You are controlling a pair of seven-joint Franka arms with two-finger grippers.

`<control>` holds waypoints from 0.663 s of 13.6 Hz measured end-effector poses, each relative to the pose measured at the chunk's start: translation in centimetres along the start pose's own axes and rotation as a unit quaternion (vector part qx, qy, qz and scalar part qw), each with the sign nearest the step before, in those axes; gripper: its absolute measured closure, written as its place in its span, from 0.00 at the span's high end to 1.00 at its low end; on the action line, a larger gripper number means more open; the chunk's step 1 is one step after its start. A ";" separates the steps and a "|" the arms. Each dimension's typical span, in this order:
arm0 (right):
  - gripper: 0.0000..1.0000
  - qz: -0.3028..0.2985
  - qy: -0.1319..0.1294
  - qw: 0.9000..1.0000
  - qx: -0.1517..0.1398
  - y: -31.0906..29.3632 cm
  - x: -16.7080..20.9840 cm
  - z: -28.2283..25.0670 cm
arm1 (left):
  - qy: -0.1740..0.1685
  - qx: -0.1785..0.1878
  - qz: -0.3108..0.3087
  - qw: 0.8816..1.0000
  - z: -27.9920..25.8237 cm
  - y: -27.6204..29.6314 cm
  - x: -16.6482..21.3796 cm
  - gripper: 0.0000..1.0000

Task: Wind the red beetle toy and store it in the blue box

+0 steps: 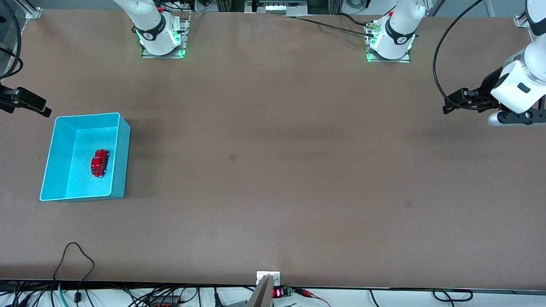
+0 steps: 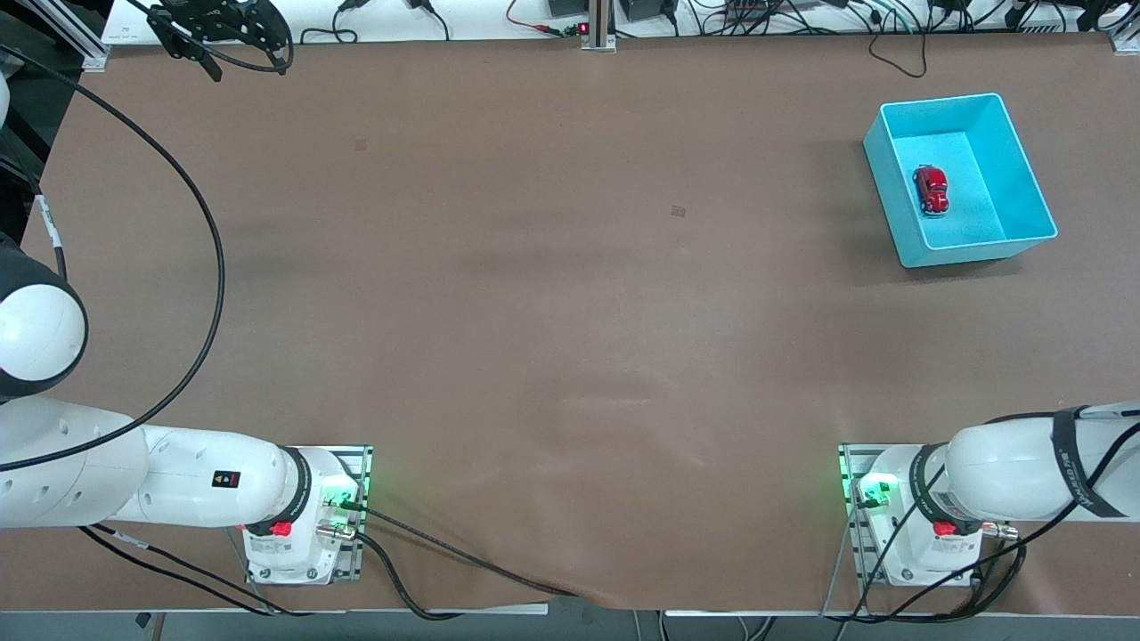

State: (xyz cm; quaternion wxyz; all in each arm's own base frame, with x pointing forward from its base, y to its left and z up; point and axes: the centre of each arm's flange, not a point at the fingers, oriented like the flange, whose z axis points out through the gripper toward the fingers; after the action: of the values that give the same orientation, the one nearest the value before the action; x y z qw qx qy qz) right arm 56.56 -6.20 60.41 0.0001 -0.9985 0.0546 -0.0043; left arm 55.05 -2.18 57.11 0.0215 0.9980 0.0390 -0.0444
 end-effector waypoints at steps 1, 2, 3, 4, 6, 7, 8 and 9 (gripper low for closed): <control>1.00 -0.006 0.000 1.000 0.000 0.1 -0.2 -0.1 | 0.000 0.000 0.000 1.000 0.0 0.0 0.0 1.00; 1.00 -0.011 0.000 1.000 0.000 0.1 -0.3 -0.2 | 0.000 0.000 0.000 1.000 0.0 0.0 0.0 1.00; 1.00 -0.012 -0.001 1.000 0.000 0.1 -0.4 -0.2 | 0.000 0.000 0.000 1.000 0.0 0.0 0.0 1.00; 1.00 -0.012 -0.001 1.000 0.000 0.1 -0.5 -0.2 | 0.000 0.000 0.000 1.000 0.0 0.0 0.0 1.00; 1.00 -0.013 -0.002 1.000 0.001 0.1 -1.1 -0.4 | 0.000 0.000 0.000 1.000 0.0 0.0 0.0 1.00; 1.00 -0.013 -0.002 1.000 0.001 0.1 -1.4 -0.5 | 0.000 0.000 0.000 1.000 0.0 0.0 0.0 1.00; 1.00 -0.014 -0.003 1.000 0.002 0.0 -1.8 -0.6 | 0.000 0.000 0.000 1.000 0.0 0.0 0.0 1.00; 1.00 -0.015 -0.004 1.000 0.002 -0.1 -2.1 -0.6 | 0.000 0.000 0.000 1.000 0.0 0.0 0.0 1.00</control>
State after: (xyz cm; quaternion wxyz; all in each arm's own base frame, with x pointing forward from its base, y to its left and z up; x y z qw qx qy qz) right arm 54.52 -5.91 61.03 0.0024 -0.9992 0.0400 -0.0009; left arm 55.05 -2.18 57.11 0.0215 0.9980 0.0390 -0.0444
